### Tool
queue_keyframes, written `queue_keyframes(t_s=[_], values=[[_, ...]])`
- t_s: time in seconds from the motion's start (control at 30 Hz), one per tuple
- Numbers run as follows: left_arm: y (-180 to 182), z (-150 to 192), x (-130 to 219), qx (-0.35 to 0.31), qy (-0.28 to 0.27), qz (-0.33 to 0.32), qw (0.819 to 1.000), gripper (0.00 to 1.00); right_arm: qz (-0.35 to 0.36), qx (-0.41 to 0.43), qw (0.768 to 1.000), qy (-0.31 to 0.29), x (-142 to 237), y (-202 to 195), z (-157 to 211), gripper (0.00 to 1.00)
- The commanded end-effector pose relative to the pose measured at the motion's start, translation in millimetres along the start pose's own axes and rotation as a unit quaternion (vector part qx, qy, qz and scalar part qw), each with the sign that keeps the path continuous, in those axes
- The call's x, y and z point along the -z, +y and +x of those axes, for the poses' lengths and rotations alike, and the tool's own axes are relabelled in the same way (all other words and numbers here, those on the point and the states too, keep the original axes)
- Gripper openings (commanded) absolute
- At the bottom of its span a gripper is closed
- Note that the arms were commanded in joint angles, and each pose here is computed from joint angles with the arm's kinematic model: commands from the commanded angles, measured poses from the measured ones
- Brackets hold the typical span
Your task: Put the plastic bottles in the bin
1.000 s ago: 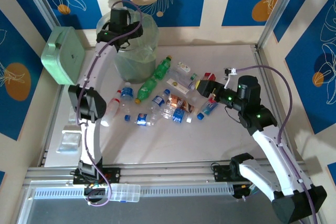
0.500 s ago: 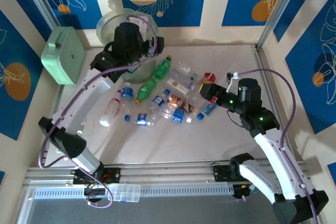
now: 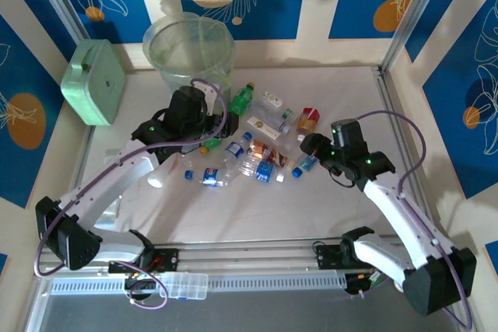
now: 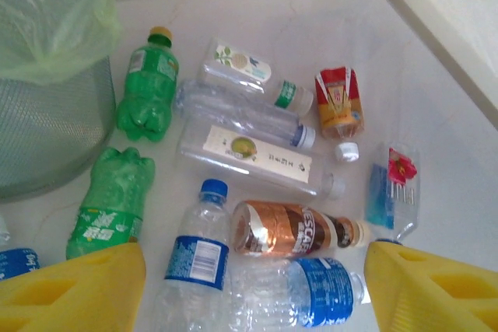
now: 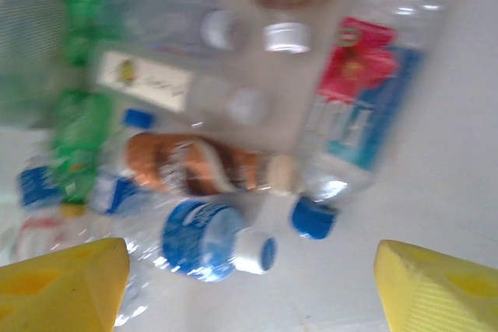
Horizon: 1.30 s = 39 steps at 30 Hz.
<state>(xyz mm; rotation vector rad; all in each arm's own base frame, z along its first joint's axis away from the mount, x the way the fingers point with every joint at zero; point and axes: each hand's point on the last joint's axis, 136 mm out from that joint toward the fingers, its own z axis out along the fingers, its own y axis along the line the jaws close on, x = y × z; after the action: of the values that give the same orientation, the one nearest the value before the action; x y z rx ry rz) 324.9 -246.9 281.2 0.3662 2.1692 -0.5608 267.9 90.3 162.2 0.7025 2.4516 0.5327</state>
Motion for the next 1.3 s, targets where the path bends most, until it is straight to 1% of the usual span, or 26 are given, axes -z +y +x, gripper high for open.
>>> queue_keyframes(t_s=[0.0,0.07,0.17,0.23,0.37,0.47,0.57,0.63,0.73,0.77,0.87,0.93,1.03,1.27], values=[[-9,-8,3,-0.007,-0.029,0.023,0.999,0.74,0.093,-0.052,0.994,-0.020,-9,-28,-17,0.82],[-6,-7,-1,-0.003,-0.030,0.015,0.999,0.73,0.146,-0.056,0.988,-0.002,-20,-36,-23,0.80],[-5,-6,-3,0.001,-0.032,0.014,0.999,0.73,0.217,-0.067,0.973,0.034,-38,-47,-27,0.80],[-3,-3,-4,0.002,-0.034,0.012,0.999,0.73,0.240,-0.074,0.966,0.058,-50,-49,-27,0.80],[3,10,-10,0.000,-0.029,0.004,1.000,0.73,0.212,-0.081,0.969,0.098,-82,-38,-26,0.83],[2,10,-11,-0.003,-0.028,0.008,1.000,0.73,0.208,-0.104,0.965,0.121,-100,-38,-23,0.83],[2,10,-11,-0.003,-0.033,0.008,0.999,0.73,0.182,-0.108,0.965,0.155,-121,-32,-15,0.82],[2,14,-17,-0.002,-0.027,0.010,1.000,0.73,0.189,-0.117,0.960,0.170,-129,-34,-11,0.81],[2,19,-24,0.000,-0.014,0.013,1.000,0.73,0.200,-0.117,0.957,0.174,-137,-40,-7,0.80],[1,20,-24,-0.001,-0.013,0.014,1.000,0.73,0.204,-0.115,0.957,0.173,-139,-43,-7,0.78],[3,19,-24,-0.004,-0.014,0.010,1.000,0.73,0.225,-0.104,0.953,0.174,-140,-53,-5,0.65],[4,19,-24,-0.005,-0.016,0.008,1.000,0.73,0.238,-0.096,0.950,0.175,-140,-59,-4,0.59],[4,20,-25,-0.007,-0.015,0.007,1.000,0.73,0.248,-0.087,0.950,0.170,-137,-63,-5,0.53],[4,20,-27,-0.007,-0.014,0.007,1.000,0.73,0.243,-0.069,0.957,0.143,-116,-57,-15,0.50]])
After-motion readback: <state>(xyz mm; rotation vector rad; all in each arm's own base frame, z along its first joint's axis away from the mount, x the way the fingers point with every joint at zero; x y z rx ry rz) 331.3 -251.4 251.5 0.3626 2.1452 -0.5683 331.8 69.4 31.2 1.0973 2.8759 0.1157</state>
